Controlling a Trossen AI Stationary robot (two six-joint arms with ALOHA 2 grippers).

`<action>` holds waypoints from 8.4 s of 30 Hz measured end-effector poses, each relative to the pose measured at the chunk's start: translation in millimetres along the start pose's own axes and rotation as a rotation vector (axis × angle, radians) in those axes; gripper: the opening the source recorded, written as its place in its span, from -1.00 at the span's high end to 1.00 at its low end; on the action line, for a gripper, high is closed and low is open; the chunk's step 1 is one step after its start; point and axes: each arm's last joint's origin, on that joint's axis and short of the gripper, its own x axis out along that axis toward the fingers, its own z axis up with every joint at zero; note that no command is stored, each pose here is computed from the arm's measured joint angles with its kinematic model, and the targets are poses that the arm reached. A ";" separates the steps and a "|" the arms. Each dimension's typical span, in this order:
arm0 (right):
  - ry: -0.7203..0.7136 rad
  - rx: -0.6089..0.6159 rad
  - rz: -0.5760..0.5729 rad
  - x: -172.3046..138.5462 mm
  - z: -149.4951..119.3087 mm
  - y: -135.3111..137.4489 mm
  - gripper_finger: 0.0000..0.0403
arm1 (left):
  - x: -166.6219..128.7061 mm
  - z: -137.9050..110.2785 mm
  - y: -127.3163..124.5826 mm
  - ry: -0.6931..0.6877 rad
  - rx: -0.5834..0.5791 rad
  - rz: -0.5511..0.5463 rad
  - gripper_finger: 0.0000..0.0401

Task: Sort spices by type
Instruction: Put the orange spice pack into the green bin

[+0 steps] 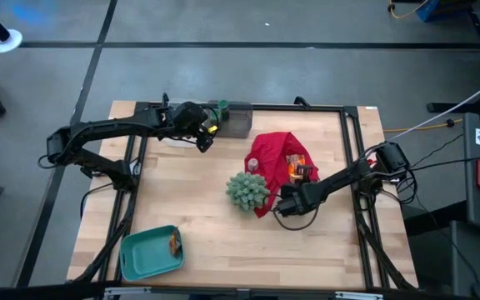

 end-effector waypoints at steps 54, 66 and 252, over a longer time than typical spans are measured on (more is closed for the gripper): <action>-0.004 -0.207 -0.119 -121.4 47.0 -59.6 1.00 | -34.3 7.9 -90.3 -0.342 0.266 -0.470 -0.22; -0.076 -0.215 -0.144 -143.7 56.8 -75.5 1.00 | -18.3 3.4 -129.6 -0.419 0.369 -0.535 -0.22; -0.899 -0.150 0.589 -210.0 134.9 -98.5 -0.10 | -178.2 -284.7 -181.9 -0.017 0.067 -0.302 0.42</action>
